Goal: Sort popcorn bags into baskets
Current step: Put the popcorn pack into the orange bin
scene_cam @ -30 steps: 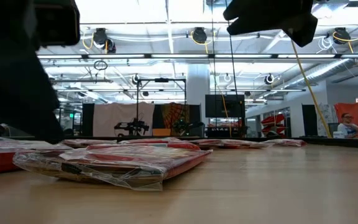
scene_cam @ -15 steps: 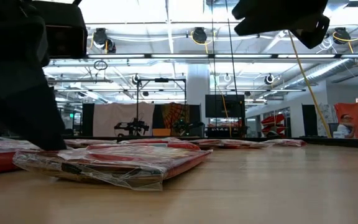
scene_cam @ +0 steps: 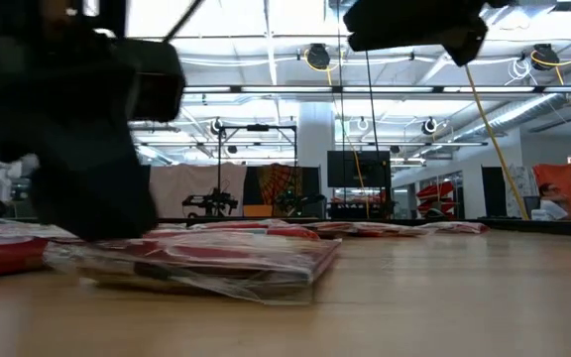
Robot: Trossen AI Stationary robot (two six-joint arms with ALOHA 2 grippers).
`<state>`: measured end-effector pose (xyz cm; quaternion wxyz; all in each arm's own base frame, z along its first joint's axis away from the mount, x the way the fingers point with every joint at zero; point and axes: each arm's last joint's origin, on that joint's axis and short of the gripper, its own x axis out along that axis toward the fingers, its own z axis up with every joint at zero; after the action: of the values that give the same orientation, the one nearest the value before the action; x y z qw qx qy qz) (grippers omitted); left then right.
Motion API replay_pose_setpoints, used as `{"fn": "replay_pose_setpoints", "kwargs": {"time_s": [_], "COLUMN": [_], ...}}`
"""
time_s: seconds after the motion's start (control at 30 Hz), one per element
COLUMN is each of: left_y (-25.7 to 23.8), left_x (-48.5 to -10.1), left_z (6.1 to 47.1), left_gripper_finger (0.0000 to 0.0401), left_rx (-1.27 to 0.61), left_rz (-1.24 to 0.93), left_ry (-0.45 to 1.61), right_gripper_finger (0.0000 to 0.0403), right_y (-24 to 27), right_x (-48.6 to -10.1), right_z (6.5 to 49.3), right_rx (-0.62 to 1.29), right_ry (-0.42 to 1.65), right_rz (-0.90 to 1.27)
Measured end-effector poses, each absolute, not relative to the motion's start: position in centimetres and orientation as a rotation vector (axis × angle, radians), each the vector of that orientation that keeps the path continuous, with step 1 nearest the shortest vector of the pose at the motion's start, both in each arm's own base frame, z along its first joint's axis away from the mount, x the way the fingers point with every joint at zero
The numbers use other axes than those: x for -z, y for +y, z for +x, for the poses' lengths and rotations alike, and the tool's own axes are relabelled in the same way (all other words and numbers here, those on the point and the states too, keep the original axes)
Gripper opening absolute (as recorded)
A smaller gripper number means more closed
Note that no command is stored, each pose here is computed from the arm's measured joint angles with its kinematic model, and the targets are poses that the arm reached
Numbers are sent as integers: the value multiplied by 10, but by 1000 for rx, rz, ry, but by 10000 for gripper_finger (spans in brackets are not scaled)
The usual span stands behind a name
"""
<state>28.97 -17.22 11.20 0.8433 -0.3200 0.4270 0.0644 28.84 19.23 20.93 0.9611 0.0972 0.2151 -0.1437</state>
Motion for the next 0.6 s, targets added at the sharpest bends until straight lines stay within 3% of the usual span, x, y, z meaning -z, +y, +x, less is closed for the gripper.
{"fn": "replay_pose_setpoints", "kwargs": {"time_s": [0.1, 0.2, 0.43, 0.6], "left_y": [-171, -172, -172, -162], "left_x": [-100, -95, -99, -101], "left_z": [296, 300, 304, 309], "left_gripper_finger": [233, 198, 22, 8], "left_rx": [-120, -57, 100, 125], "left_rz": [-673, -592, -298, -226], "left_ry": [905, 877, 807, 798], "right_gripper_finger": [98, 98, 98, 98], "right_y": [192, 192, 188, 169], "right_x": [-212, -214, -210, -203], "right_z": [291, 292, 293, 301], "right_rx": [275, 264, 276, 291], "right_ry": [417, 406, 417, 454], "right_rz": [168, 154, 143, 201]}}
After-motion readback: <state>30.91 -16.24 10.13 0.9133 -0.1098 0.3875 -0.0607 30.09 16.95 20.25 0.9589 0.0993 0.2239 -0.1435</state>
